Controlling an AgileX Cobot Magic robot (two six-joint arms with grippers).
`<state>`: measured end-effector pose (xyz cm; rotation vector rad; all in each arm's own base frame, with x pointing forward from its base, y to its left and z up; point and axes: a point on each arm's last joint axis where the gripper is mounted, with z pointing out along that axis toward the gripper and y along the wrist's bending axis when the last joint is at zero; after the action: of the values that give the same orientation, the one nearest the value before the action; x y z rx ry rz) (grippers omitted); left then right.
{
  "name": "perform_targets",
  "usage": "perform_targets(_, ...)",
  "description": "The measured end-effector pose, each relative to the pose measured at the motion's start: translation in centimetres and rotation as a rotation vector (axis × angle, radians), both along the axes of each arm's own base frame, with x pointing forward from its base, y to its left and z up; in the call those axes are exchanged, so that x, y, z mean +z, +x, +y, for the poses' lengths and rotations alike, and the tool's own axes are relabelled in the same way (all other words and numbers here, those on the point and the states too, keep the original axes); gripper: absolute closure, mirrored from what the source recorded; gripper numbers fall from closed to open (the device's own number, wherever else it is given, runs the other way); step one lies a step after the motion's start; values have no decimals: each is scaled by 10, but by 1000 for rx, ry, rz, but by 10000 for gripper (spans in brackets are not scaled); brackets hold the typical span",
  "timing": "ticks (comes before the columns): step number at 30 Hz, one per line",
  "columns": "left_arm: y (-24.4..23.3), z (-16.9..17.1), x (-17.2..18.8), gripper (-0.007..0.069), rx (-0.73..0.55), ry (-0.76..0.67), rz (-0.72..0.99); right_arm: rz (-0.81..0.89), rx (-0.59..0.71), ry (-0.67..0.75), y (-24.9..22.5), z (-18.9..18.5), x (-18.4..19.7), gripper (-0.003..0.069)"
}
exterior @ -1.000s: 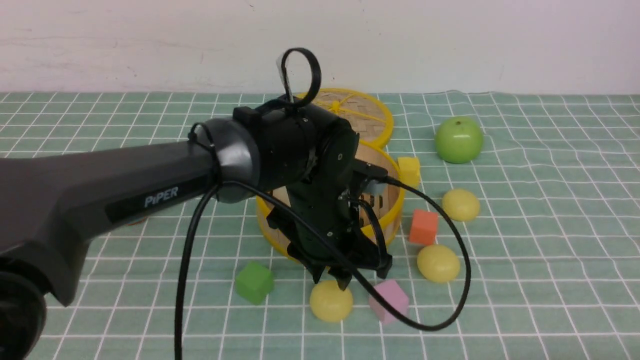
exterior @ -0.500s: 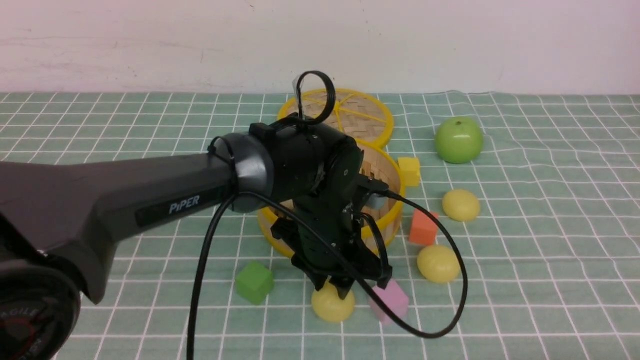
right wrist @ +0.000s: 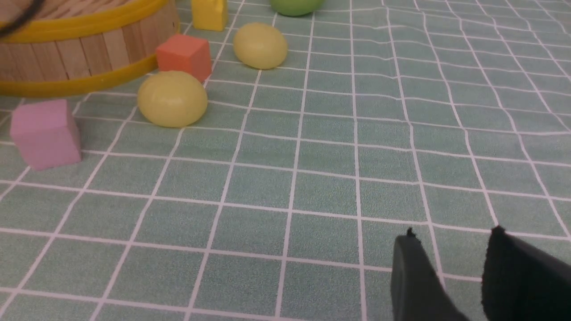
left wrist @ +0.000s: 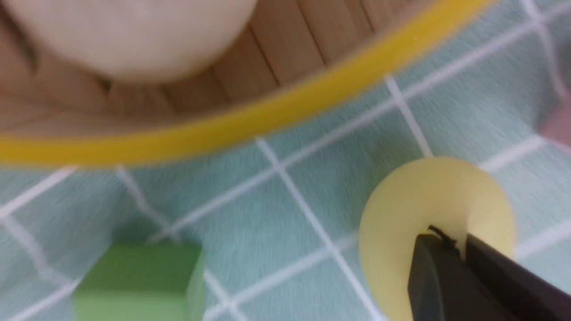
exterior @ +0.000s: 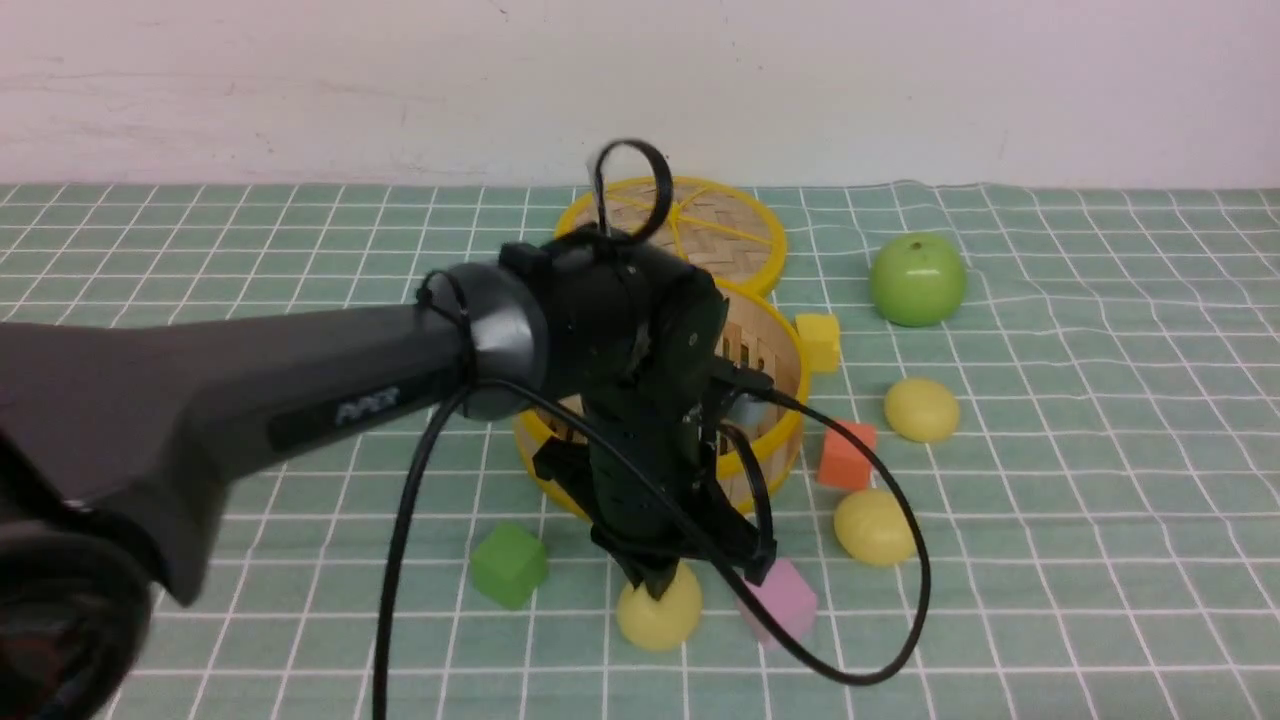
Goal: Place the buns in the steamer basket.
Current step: Use the left arm to put the steamed stuffed bun into the steamer
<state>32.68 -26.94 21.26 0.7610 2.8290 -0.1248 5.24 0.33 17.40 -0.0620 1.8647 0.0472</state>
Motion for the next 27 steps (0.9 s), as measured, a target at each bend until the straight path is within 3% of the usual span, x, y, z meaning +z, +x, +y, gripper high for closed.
perform_targets(7, 12, 10, 93, 638, -4, -134, -267, 0, 0, 0, 0, 0, 0, 419)
perform_targets(10, 33, 20, 112, 638, 40, -178, -345, 0, 0, 0, 0, 0, 0, 419)
perform_targets(15, 82, 35, 98, 638, 114, -181, -374, 0, 0, -1, 0, 0, 0, 419)
perform_targets(19, 120, 37, 62, 638, 141, -182, -391, 0, 0, -1, 0, 0, 0, 419)
perform_targets(27, 157, 35, 13, 638, 164, -229, -466, 0, 0, 0, 0, 0, 0, 419)
